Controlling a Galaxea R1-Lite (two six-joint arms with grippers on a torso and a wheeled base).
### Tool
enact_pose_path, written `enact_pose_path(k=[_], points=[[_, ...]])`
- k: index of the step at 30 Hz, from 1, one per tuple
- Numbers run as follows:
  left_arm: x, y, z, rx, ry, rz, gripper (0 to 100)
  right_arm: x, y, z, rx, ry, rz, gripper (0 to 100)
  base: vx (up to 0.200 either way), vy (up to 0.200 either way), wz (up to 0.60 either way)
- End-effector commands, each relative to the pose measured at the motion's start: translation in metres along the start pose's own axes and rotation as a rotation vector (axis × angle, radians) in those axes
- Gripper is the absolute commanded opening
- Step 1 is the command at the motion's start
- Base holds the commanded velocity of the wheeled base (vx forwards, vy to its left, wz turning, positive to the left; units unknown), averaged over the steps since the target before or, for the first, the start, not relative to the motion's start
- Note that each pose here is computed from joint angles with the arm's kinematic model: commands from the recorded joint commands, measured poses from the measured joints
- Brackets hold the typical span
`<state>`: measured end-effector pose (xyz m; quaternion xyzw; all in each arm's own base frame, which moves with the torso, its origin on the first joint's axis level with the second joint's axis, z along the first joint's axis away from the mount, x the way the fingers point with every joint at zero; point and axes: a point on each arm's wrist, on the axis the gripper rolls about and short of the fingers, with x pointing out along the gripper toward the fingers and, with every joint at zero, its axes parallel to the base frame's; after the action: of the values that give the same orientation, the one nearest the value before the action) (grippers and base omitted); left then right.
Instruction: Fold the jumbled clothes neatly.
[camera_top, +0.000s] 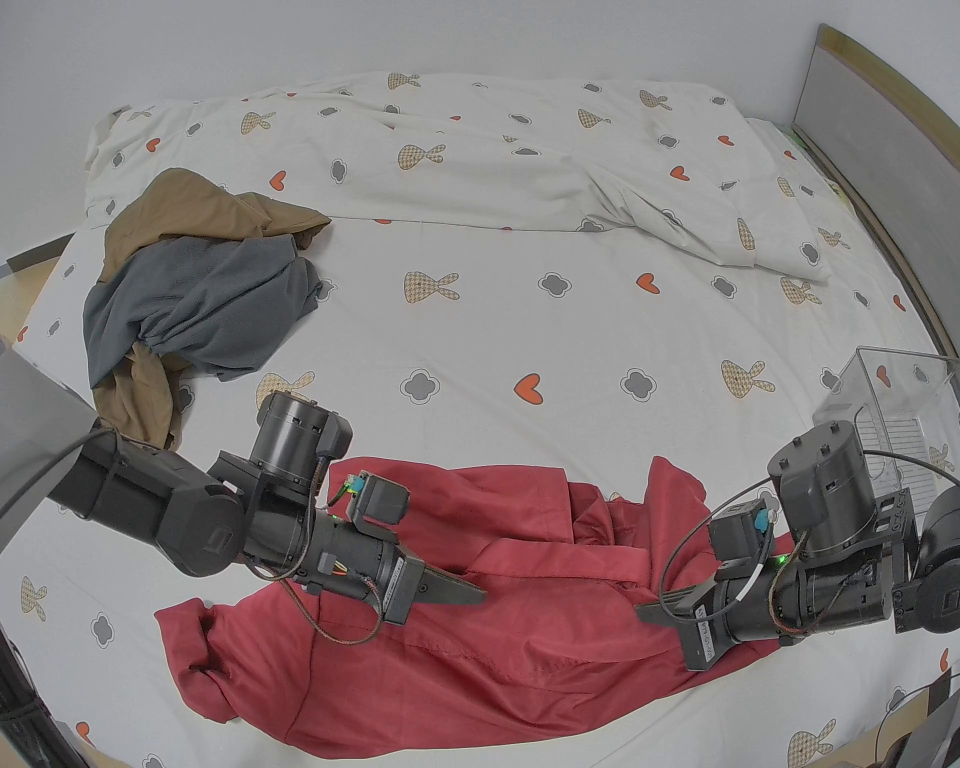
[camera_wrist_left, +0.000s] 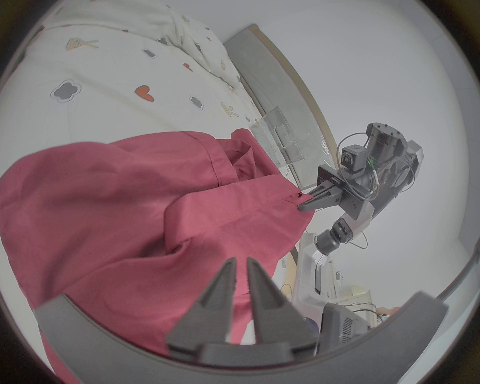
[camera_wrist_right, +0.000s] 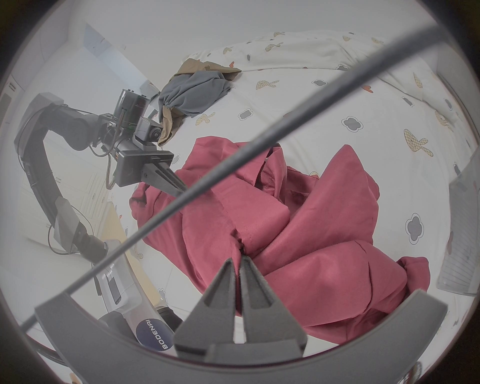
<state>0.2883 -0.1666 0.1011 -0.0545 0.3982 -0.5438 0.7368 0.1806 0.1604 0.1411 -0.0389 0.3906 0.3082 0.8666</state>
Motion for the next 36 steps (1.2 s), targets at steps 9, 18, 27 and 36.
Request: enact_pose_path(k=[9,18,27,36], points=[[0.023,0.021,0.003,0.001,0.026,-0.004,100,-0.004,0.000,0.001,0.000,-0.014,0.001,0,0.000,0.000,0.00],[0.031,0.025,0.012,0.075,0.016,-0.010,100,-0.004,-0.002,0.000,0.004,-0.013,-0.002,0,0.000,0.000,0.00],[0.036,0.012,0.014,0.108,0.025,-0.034,100,-0.003,-0.002,0.000,0.005,-0.012,-0.003,0,0.000,0.000,0.00],[0.033,-0.014,0.009,0.292,0.050,0.108,100,-0.003,-0.002,0.001,0.006,-0.012,-0.004,0,0.000,0.000,0.00]])
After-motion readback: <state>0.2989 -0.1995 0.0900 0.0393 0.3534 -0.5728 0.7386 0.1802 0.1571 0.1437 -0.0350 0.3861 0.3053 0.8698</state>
